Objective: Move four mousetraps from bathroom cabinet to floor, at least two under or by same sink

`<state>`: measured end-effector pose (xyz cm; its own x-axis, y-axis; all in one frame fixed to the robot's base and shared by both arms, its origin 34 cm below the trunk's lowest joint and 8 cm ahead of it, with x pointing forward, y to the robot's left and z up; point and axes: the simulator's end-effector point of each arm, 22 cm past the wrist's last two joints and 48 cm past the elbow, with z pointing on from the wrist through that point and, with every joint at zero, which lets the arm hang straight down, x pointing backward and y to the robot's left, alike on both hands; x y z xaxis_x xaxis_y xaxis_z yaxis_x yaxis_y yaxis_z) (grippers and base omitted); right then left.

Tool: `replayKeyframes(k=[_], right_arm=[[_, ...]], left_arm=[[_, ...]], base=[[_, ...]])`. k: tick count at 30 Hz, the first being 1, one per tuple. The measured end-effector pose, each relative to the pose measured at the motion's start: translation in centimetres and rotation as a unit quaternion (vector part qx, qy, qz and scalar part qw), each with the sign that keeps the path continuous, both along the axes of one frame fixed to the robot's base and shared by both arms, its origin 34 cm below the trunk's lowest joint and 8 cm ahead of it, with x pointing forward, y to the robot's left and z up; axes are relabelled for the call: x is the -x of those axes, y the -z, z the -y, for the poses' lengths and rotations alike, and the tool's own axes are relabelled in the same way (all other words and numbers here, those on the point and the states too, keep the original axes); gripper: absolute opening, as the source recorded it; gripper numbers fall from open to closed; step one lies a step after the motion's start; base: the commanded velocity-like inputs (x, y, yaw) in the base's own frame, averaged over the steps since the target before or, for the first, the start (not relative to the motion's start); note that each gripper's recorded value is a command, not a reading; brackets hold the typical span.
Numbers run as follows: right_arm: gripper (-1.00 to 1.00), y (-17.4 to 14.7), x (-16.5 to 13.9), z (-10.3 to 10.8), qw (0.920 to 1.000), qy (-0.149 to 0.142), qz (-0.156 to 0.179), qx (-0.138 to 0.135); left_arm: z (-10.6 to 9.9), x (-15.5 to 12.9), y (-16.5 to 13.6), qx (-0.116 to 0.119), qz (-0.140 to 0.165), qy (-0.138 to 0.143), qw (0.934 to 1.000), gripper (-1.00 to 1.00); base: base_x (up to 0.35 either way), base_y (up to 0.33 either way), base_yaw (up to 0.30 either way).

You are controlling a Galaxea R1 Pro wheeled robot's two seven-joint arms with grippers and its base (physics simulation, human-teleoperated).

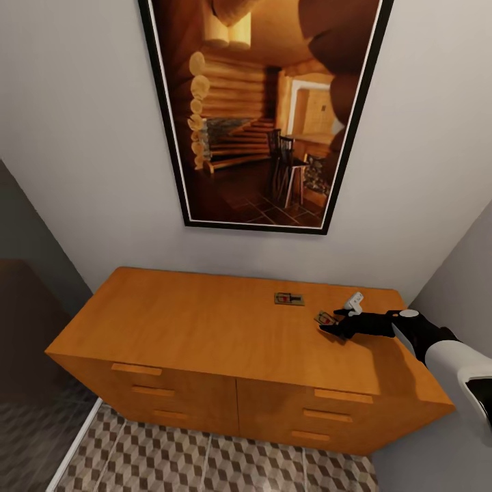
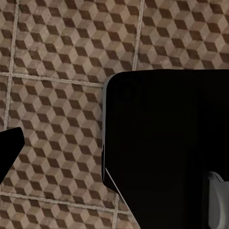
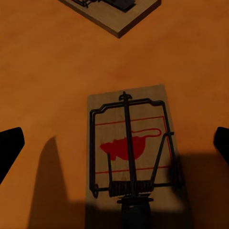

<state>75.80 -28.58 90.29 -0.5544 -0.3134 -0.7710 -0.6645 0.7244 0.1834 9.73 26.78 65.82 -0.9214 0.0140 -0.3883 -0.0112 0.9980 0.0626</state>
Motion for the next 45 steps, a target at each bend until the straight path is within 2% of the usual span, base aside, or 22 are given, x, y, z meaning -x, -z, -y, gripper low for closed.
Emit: replayKeyframes(k=[45], right_arm=[[1.0,0.18,-0.16,-0.01,1.0,0.005,-0.001,-0.006]], left_arm=[[0.0,0.28,-0.01,0.0,-0.004,0.0,1.0,1.0]], base=[[0.0,0.0,0.0]])
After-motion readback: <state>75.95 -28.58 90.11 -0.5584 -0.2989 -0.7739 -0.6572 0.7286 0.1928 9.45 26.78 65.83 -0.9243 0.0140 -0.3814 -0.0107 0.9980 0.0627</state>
